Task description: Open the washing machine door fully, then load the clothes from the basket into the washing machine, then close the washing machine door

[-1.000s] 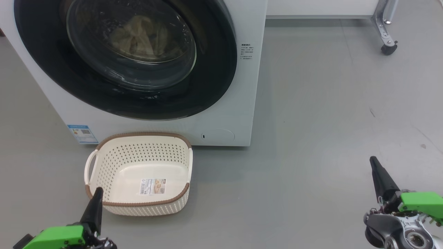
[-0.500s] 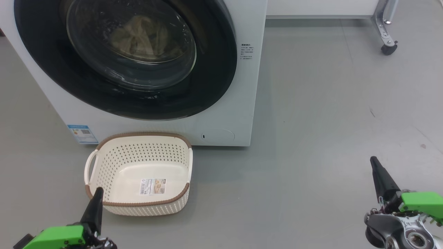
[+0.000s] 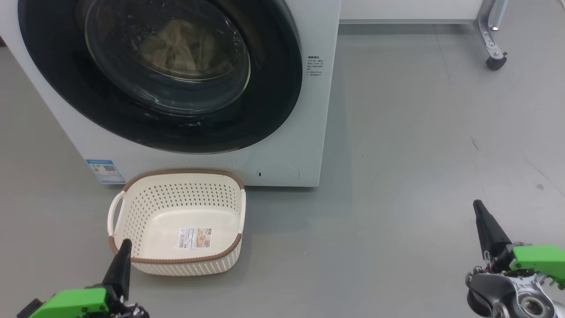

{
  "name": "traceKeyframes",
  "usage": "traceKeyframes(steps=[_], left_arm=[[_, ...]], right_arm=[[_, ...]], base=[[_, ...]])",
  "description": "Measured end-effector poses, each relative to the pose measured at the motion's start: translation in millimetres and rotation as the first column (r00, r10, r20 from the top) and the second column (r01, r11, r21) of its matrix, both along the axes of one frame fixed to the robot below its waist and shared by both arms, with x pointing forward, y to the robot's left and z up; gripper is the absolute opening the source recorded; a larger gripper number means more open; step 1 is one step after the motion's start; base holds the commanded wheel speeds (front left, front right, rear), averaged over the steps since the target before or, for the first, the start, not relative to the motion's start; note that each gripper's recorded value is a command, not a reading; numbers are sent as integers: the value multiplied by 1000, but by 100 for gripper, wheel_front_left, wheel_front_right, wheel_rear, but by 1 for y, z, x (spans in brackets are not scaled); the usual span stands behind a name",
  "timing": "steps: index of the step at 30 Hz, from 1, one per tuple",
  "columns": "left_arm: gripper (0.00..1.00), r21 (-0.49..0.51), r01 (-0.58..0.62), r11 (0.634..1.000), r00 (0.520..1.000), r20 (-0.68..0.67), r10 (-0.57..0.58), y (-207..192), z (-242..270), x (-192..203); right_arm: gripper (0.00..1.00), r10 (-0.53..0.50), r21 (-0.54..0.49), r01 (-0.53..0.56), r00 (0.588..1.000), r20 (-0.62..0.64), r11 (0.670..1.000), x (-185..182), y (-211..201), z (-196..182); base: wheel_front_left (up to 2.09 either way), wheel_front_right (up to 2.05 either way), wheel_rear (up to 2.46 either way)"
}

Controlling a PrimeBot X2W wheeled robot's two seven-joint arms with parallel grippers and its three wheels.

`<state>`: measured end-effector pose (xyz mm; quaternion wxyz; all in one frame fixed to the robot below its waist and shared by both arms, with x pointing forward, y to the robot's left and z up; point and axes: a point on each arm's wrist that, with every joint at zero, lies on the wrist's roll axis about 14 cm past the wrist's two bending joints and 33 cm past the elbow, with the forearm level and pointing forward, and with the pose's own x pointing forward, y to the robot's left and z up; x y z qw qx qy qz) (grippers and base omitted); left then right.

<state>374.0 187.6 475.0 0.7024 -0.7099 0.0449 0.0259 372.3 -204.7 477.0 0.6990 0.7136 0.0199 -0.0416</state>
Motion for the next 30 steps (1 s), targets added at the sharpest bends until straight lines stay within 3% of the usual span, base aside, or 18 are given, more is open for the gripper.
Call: traceKeyframes(steps=[30], left_arm=[[0,-3,1,1000,1000,0,-1,0,0,0]], right_arm=[[0,2,0,-2,1000,0,1000,0,-1,0]], base=[[0,0,0]])
